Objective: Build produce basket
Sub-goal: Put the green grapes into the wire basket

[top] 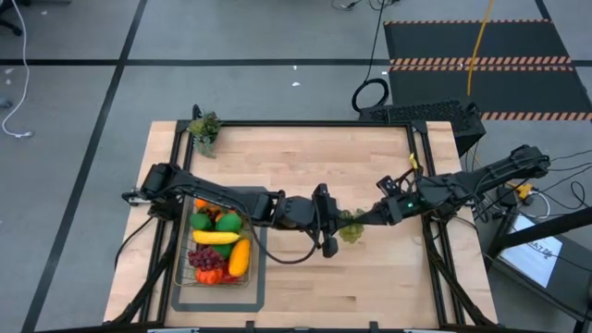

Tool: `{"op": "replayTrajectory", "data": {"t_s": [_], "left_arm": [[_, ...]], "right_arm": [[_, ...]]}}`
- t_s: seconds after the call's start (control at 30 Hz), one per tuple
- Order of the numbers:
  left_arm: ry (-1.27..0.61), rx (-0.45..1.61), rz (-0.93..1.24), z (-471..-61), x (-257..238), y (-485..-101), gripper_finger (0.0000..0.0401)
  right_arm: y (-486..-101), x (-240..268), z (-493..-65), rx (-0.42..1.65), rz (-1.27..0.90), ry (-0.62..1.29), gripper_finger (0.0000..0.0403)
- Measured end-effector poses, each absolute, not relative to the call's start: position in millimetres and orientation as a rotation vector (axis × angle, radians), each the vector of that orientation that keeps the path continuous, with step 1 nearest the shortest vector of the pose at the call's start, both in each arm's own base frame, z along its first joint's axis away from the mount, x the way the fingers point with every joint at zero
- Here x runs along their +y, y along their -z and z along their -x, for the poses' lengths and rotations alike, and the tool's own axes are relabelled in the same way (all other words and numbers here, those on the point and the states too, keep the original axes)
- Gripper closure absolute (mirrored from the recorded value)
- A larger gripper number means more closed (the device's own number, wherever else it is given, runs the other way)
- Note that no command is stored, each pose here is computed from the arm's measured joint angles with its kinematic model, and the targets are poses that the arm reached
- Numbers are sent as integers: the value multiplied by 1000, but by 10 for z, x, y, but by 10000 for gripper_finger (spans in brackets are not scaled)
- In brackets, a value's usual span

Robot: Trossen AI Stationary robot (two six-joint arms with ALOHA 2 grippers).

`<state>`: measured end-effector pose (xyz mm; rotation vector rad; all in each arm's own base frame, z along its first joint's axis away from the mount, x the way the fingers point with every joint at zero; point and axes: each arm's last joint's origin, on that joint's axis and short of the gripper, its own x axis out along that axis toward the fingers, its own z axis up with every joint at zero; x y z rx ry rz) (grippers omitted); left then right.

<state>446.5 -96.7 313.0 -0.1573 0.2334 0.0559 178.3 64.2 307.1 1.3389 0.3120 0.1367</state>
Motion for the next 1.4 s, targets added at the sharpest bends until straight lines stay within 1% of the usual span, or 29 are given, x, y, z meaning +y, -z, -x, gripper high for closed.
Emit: {"op": "replayTrajectory", "data": {"t_s": [0.1,0.23,0.33,0.4,0.53,0.67,0.73,0.87,0.97,1.07,1.17,1.3,1.4], "left_arm": [[-47,237,165,-4443,-962,-3160,374],[-24,247,200,-4320,-944,-3325,390],[4,285,221,-4163,-921,-3480,392],[8,322,236,-4037,-899,-3578,383],[-5,416,234,-3692,-842,-3792,375],[-38,552,242,-3297,-754,-3936,391],[-68,635,255,-3100,-705,-3969,393],[-150,797,241,-2788,-639,-3957,375],[-211,849,198,-2638,-610,-3904,372],[-269,865,193,-2535,-576,-3782,384],[-319,884,231,-2469,-552,-3597,393],[-371,917,257,-2409,-555,-3370,381],[-390,896,242,-2413,-560,-3249,373]], "right_arm": [[-3136,630,-1752,268,-1352,-173,297],[-3245,603,-1677,194,-1346,-234,242],[-3327,572,-1596,138,-1325,-277,215],[-3374,554,-1548,103,-1311,-302,205],[-3418,525,-1471,72,-1286,-321,200],[-3428,517,-1453,59,-1262,-320,200],[-3425,518,-1455,59,-1253,-318,200],[-3405,521,-1469,63,-1232,-304,200],[-3363,518,-1479,60,-1233,-277,200],[-3327,516,-1491,59,-1233,-252,200],[-3311,516,-1494,62,-1239,-247,200],[-3312,516,-1493,62,-1244,-246,200],[-3310,516,-1494,62,-1245,-245,200]]}}
